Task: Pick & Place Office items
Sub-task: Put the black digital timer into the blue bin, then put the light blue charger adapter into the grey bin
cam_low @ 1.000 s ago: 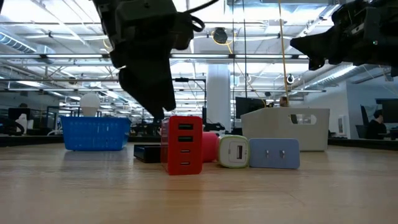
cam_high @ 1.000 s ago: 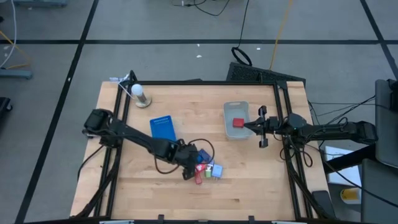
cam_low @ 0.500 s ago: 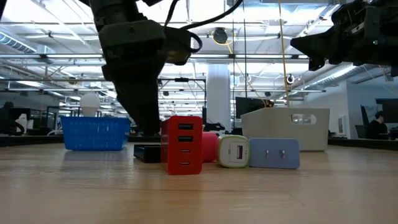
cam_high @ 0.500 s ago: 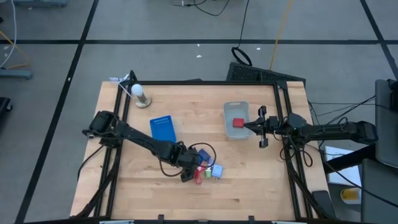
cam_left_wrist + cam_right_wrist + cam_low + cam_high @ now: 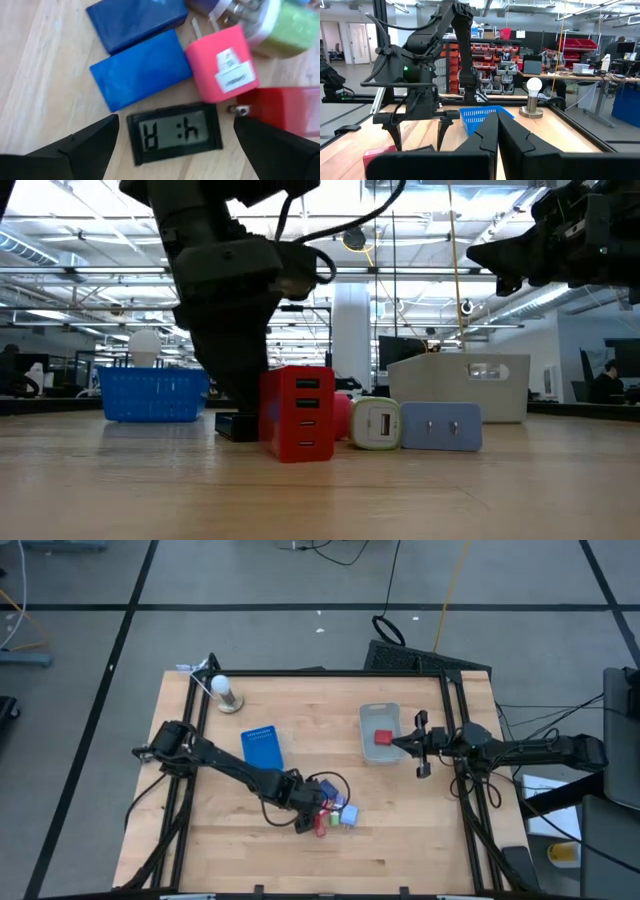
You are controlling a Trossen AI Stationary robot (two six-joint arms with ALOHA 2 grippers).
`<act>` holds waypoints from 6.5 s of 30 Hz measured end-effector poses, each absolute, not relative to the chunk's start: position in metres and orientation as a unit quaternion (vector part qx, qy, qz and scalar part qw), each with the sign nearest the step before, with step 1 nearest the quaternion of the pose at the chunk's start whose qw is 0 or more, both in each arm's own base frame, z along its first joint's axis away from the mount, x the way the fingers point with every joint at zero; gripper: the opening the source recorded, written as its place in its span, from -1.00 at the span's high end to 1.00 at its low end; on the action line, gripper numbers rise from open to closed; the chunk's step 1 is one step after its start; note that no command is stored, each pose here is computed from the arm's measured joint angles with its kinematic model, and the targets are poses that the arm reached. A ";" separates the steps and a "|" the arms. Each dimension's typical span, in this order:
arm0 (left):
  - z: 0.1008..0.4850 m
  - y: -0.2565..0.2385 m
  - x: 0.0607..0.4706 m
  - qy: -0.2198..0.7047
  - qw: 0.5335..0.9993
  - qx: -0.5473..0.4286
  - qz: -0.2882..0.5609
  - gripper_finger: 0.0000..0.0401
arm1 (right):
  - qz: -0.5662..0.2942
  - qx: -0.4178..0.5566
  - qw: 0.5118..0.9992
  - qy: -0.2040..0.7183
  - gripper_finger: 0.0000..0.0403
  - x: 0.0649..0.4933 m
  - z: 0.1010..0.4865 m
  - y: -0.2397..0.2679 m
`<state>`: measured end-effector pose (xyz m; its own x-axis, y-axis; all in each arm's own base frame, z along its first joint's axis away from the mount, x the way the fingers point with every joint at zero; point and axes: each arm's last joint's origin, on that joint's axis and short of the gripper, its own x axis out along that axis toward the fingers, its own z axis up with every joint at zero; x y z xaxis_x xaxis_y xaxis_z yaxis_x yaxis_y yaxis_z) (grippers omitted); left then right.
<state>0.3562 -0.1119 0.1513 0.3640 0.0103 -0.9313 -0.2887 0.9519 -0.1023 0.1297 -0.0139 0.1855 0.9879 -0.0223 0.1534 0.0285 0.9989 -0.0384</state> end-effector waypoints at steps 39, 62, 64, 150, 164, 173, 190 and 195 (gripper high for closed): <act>0.185 -0.111 0.333 0.559 0.822 -0.040 0.100 -0.40 | -0.014 -0.028 0.998 -0.058 1.00 0.131 0.182 -0.014; 0.293 -0.089 0.241 0.340 0.937 0.080 -0.001 -0.40 | -0.017 -0.050 0.998 -0.020 1.00 0.133 0.174 -0.015; 0.288 -0.079 0.224 0.312 0.948 0.063 0.005 -0.40 | -0.018 -0.052 0.998 -0.020 1.00 0.133 0.174 -0.015; 0.144 0.039 0.214 0.548 0.800 -0.151 0.193 -0.40 | -0.040 -0.060 0.997 -0.013 1.00 0.141 0.170 -0.017; 0.169 0.039 0.221 0.517 0.821 -0.163 0.176 -0.71 | -0.039 -0.050 0.998 -0.013 1.00 0.141 0.170 -0.017; 0.238 0.023 0.229 0.389 0.915 -0.054 0.086 -0.36 | -0.040 -0.051 0.998 -0.013 1.00 0.141 0.170 -0.017; 0.279 -0.008 0.226 0.214 0.973 0.083 -0.011 0.96 | -0.039 -0.046 0.998 -0.008 1.00 0.141 0.169 -0.017; 0.289 -0.003 0.218 0.190 0.977 0.092 0.025 0.91 | -0.040 -0.046 0.998 -0.001 1.00 0.141 0.168 -0.017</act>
